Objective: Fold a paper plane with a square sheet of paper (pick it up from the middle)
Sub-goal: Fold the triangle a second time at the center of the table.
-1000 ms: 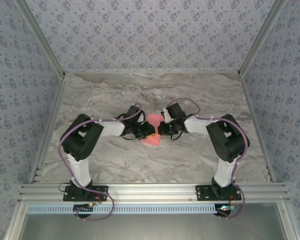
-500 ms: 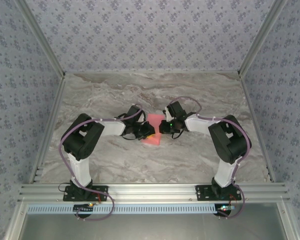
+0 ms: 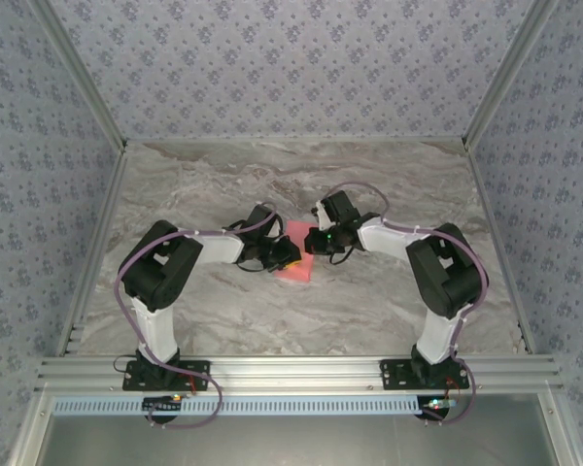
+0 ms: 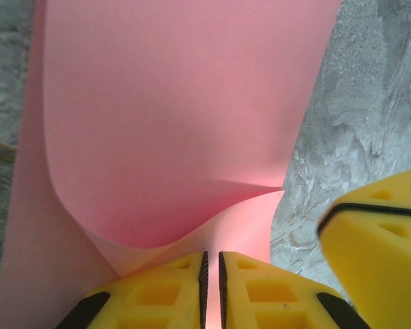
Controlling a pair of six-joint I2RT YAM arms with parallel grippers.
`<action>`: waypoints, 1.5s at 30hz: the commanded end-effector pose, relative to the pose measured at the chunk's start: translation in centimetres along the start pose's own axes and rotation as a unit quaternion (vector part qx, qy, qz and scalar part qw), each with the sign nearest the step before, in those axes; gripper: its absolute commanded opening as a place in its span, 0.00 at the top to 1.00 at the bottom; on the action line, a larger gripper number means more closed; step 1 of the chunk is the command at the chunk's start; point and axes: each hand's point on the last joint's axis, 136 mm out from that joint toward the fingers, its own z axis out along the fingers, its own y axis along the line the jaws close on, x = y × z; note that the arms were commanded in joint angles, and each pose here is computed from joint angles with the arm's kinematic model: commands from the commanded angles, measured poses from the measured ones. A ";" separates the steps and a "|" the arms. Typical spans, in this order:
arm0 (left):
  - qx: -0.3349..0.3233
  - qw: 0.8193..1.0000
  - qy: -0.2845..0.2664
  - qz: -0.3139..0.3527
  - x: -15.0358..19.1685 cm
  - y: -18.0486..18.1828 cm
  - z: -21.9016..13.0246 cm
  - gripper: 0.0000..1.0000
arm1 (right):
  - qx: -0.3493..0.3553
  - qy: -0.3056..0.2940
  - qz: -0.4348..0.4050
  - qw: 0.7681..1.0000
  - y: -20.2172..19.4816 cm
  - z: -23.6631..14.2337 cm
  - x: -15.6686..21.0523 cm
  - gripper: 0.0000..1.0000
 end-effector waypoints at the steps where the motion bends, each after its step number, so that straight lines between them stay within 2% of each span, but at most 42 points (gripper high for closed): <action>1: -0.051 0.998 0.010 -0.023 0.8 2.5 0.3 0.86 | 0.002 0.031 0.009 0.999 -0.3 0.9 0.9 0.98; 8: -0.032 0.999 0.002 -0.005 0.1 0.8 -0.4 0.86 | 0.038 0.070 0.011 0.997 -2.7 2.3 2.8 1.00; 12: 0.024 0.999 -0.029 0.032 -1.4 -2.3 -2.1 0.85 | 0.056 0.094 -0.001 0.994 -4.0 2.8 4.0 1.00; 14: 0.027 0.998 -0.041 0.041 -2.2 -2.8 -2.8 0.84 | 0.064 0.101 -0.005 0.993 -4.4 3.0 4.4 1.00; 32: -0.066 0.998 -0.005 0.022 -2.2 2.0 -0.4 0.84 | 0.075 0.120 -0.016 0.990 -5.2 3.6 5.3 1.00; 40: -0.140 0.989 -0.052 0.007 -4.4 6.1 -2.4 0.84 | 0.093 0.126 -0.025 0.987 -6.1 3.6 5.7 1.00; 45: -0.141 0.987 -0.075 -0.001 -6.4 6.9 -4.4 0.84 | 0.096 0.125 -0.031 0.987 -6.1 3.5 5.8 1.00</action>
